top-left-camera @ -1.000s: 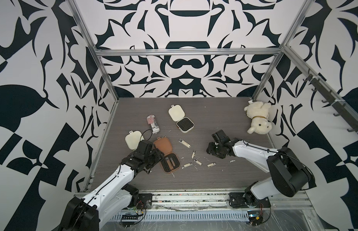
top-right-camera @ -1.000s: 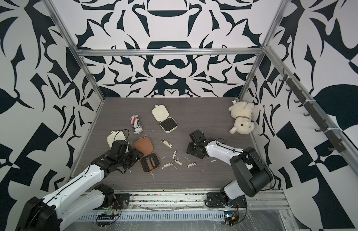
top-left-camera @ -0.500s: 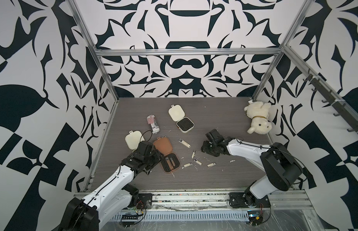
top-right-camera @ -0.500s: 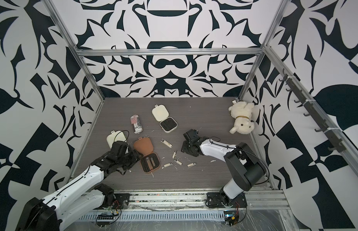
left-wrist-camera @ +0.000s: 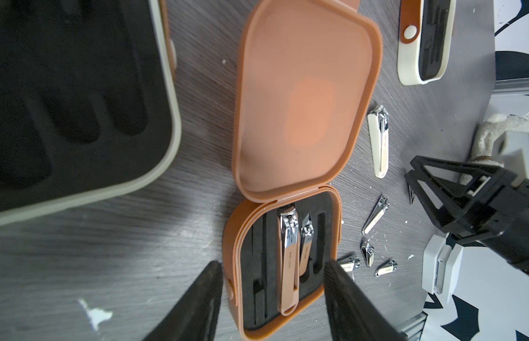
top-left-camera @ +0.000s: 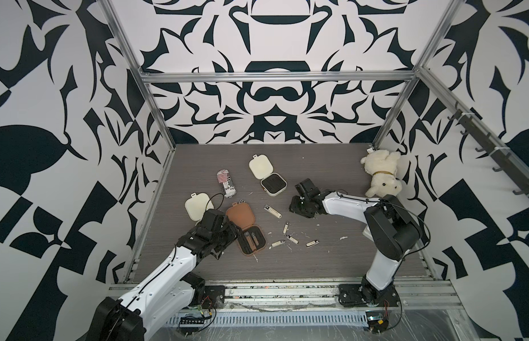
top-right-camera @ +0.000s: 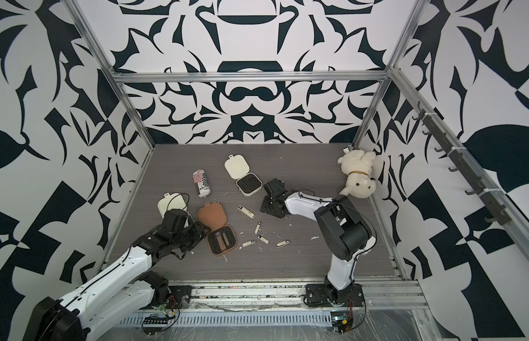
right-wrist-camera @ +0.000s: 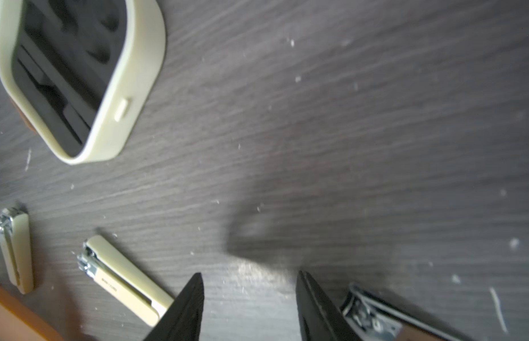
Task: Organize nail clipper sets
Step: Move the nail clipper to the center of the board, then pick up the nail clipper from the center of the board.
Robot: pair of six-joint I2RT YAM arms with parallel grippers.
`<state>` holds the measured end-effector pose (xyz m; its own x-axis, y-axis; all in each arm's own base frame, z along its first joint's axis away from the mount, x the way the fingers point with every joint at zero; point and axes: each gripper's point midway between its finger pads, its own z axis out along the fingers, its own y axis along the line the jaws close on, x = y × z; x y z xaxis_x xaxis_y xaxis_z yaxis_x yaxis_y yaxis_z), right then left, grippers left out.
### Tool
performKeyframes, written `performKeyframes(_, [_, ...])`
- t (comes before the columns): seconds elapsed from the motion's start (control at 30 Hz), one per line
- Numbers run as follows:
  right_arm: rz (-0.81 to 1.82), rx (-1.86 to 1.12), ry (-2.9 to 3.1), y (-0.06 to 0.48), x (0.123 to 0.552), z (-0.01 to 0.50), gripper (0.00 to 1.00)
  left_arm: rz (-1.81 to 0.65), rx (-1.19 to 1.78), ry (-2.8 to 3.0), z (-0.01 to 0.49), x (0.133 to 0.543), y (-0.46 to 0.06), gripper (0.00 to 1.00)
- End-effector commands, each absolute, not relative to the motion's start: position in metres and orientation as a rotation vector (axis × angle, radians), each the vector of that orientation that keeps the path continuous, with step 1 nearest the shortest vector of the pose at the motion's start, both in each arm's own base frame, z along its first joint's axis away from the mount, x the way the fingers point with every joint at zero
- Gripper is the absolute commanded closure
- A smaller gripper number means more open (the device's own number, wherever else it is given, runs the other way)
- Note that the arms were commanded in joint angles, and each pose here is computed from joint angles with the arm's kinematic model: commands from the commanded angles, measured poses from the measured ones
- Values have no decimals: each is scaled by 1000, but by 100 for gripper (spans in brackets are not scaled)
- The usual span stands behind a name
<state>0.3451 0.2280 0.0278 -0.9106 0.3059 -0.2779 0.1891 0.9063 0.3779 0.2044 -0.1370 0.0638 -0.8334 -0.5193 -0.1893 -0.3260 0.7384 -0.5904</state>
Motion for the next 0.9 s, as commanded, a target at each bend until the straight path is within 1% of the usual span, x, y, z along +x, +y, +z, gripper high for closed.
performKeyframes(0.0, [370,293,2838,215,336,19,47,-752,-669,2621,58,199,-132,41])
performKeyframes(0.07, [305,278,2837,212,343,31,50,-749,-670,2620,58,199,-131,41])
performKeyframes(0.2, [161,261,2826,201,355,56,60,-750,-672,2617,61,201,-132,41])
performKeyframes(0.37, [214,165,2797,208,359,83,62,-737,-673,2616,63,205,-132,41])
performKeyframes(0.5, [193,115,2738,201,360,95,59,-736,-674,2615,65,207,-133,41])
performKeyframes(0.57, [229,110,2733,196,359,95,59,-734,-674,2616,65,207,-133,41])
performKeyframes(0.6, [280,22,2779,198,353,94,61,-734,-676,2615,66,207,-133,41])
performKeyframes(0.63, [281,-4,2802,195,348,92,66,-735,-675,2614,66,207,-133,41])
performKeyframes(0.67, [280,-31,2804,193,344,90,68,-737,-678,2614,66,207,-133,41])
performKeyframes(0.7, [283,-53,2789,191,341,89,66,-736,-679,2613,66,207,-133,41])
performKeyframes(0.77, [239,-59,2773,181,336,89,59,-735,-679,2613,67,208,-133,41])
performKeyframes(0.87, [176,-115,2816,172,327,82,58,-733,-684,2615,66,207,-133,41])
